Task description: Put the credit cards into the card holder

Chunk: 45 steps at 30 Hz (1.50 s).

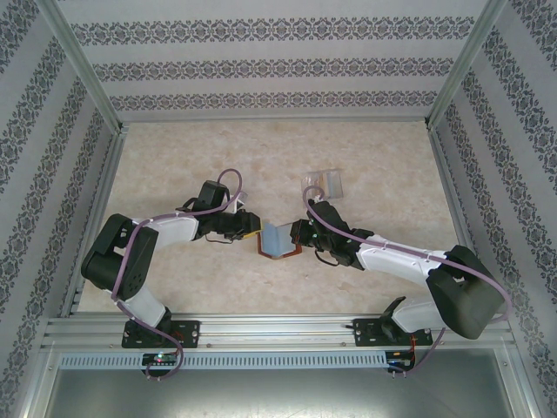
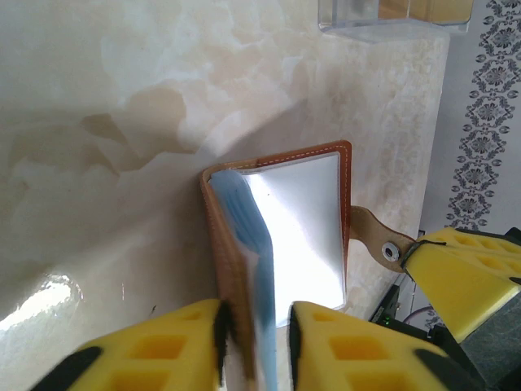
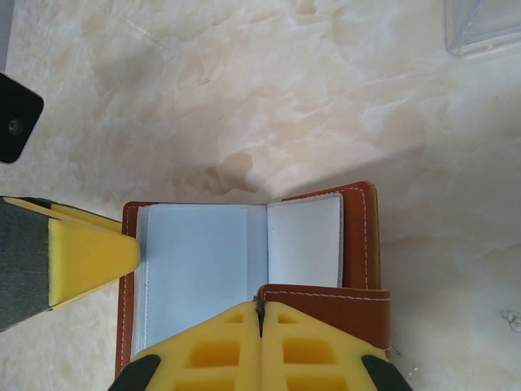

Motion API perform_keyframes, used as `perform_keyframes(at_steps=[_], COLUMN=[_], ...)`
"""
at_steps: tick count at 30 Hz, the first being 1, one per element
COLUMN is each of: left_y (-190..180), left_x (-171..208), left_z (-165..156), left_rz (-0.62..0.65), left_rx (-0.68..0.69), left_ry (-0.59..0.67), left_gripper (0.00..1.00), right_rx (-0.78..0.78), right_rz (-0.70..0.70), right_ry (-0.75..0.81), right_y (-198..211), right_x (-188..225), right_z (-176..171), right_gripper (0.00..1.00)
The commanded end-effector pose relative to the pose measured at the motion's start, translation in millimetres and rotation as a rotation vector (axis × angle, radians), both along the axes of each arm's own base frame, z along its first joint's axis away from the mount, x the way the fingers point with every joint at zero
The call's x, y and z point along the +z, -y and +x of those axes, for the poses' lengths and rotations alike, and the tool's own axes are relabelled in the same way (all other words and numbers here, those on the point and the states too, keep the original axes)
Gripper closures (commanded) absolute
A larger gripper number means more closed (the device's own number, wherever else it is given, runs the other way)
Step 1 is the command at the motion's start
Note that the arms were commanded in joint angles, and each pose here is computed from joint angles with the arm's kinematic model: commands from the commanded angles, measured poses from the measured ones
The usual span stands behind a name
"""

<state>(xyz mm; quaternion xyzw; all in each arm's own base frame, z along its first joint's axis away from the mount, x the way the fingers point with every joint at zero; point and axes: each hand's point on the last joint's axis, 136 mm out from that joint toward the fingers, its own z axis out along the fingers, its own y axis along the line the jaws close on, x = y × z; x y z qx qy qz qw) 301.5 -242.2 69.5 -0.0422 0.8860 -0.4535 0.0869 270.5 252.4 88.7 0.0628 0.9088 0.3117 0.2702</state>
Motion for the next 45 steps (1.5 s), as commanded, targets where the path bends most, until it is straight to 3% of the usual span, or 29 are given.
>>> perform_keyframes(at_steps=[1, 10, 18, 24, 26, 28, 31, 38, 45], left_y=[7, 7, 8, 8, 7, 7, 6, 6, 5], left_x=[7, 9, 11, 9, 9, 9, 12, 12, 10], left_z=[2, 2, 2, 2, 2, 2, 1, 2, 1], left_rz=[-0.026, -0.029, -0.034, -0.035, -0.031, -0.027, -0.021, -0.017, -0.015], left_rx=[-0.019, -0.021, -0.026, -0.023, -0.019, -0.02, -0.021, -0.019, -0.021], left_ry=[0.029, 0.032, 0.04, 0.036, 0.038, 0.04, 0.045, 0.048, 0.044], left_gripper=[0.79, 0.89, 0.78, 0.98, 1.0, 1.0, 1.0, 1.0, 1.0], right_rx=[0.009, 0.006, 0.0, 0.001, -0.002, -0.006, 0.004, 0.125, 0.239], right_rz=[0.012, 0.004, -0.003, -0.006, -0.022, -0.038, -0.07, -0.074, -0.075], right_ry=[0.002, 0.001, -0.018, -0.035, -0.038, -0.009, 0.12, 0.189, 0.112], right_y=[-5, -3, -2, -4, -1, 5, 12, -13, -59], right_x=[0, -3, -14, -22, -23, -16, 15, 44, 22], right_z=[-3, -2, -3, -3, -3, -1, 0, -5, -11], right_gripper=[1.0, 1.0, 1.0, 1.0, 1.0, 0.77, 0.61, 0.5, 0.49])
